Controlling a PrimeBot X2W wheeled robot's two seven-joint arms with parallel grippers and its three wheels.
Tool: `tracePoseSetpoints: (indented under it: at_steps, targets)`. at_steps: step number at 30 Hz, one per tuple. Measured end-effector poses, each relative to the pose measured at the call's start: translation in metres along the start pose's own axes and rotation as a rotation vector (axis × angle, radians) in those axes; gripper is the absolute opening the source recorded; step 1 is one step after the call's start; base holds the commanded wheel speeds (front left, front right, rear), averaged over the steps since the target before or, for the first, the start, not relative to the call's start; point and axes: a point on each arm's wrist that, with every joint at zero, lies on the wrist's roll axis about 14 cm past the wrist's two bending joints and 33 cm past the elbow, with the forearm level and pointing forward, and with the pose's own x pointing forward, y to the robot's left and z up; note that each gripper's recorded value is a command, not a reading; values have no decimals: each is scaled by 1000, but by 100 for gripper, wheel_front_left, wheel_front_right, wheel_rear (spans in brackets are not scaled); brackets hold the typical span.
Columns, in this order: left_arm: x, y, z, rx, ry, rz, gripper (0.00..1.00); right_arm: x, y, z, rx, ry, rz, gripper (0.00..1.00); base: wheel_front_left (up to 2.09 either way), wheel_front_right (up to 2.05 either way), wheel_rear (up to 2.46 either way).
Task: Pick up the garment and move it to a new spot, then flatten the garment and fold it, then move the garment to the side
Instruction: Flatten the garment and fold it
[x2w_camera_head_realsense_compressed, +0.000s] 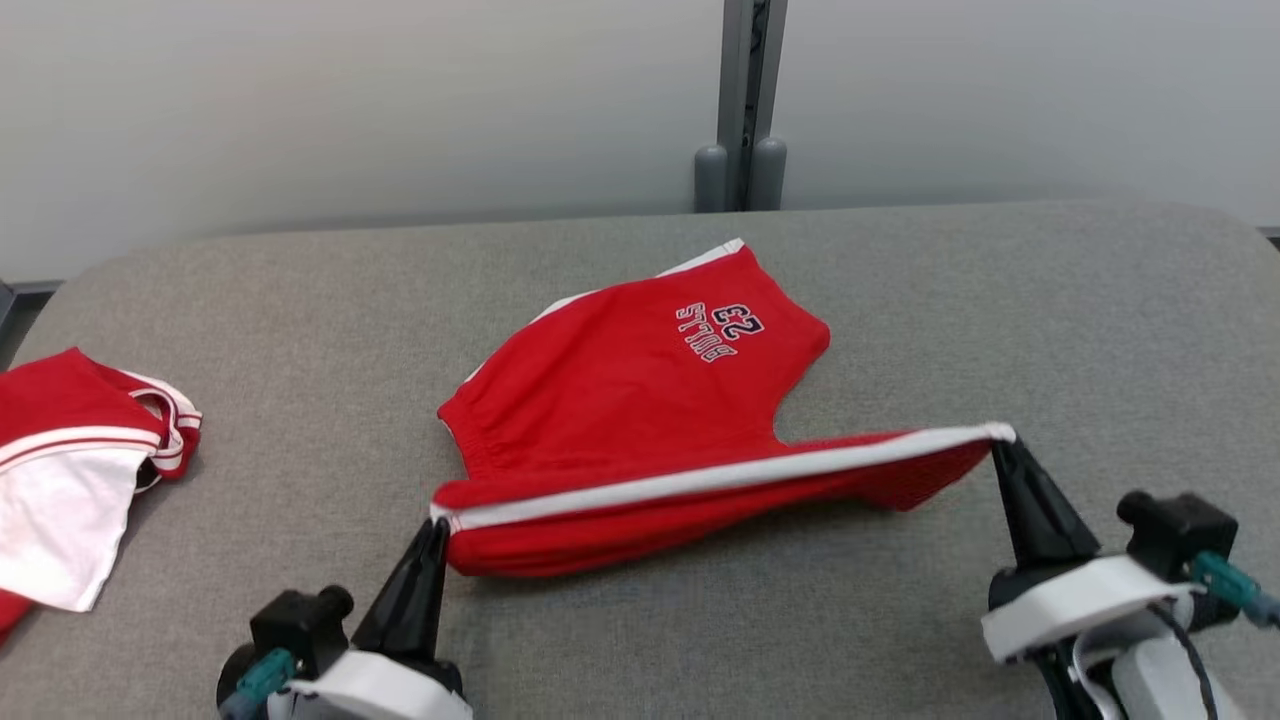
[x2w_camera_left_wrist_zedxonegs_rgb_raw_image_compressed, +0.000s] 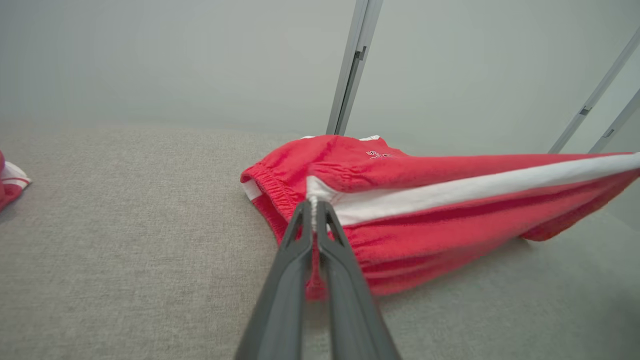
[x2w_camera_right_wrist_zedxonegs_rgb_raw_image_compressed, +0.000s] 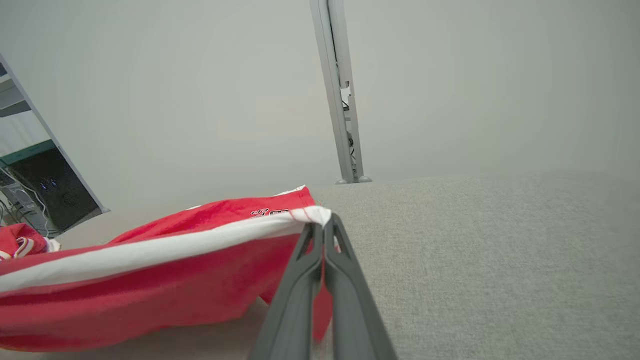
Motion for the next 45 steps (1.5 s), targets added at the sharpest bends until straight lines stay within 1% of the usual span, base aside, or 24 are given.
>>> tracePoseSetpoints:
  at_steps: [3,11,15,16,20,27,31,36,37,38,39,45]
  targets:
    - [18,3,9,2,-21,4,0,31,4,10,-37,-16,41,0,0,0,0]
    - [57,20,14,-10,-16,33,0,113,17,13,-115,-7,137,0,0,0,0]
    - [72,28,13,-19,-8,40,0,147,26,3,-165,23,187,0,0,0,0]
    - [76,30,14,-32,-10,46,0,156,25,1,-174,27,192,0,0,0,0]
    - [92,38,21,-28,-24,60,0,191,29,-5,-196,36,215,0,0,0,0]
    - [111,49,12,-5,14,81,0,232,39,-39,-240,102,259,0,0,0,0]
    - [123,54,10,13,25,93,0,252,34,-50,-247,121,245,0,0,0,0]
    - [131,58,0,25,60,101,0,261,31,-74,-266,177,246,0,0,0,0]
    - [133,57,0,27,59,100,30,262,29,-77,-259,185,237,4,0,0,0]
    - [134,58,1,27,57,102,85,263,28,-77,-254,189,229,50,0,0,0]
    - [135,58,1,25,57,107,100,263,26,-77,-251,190,224,100,0,0,0]
    - [136,58,3,31,50,118,100,262,19,-69,-225,182,191,100,0,0,0]
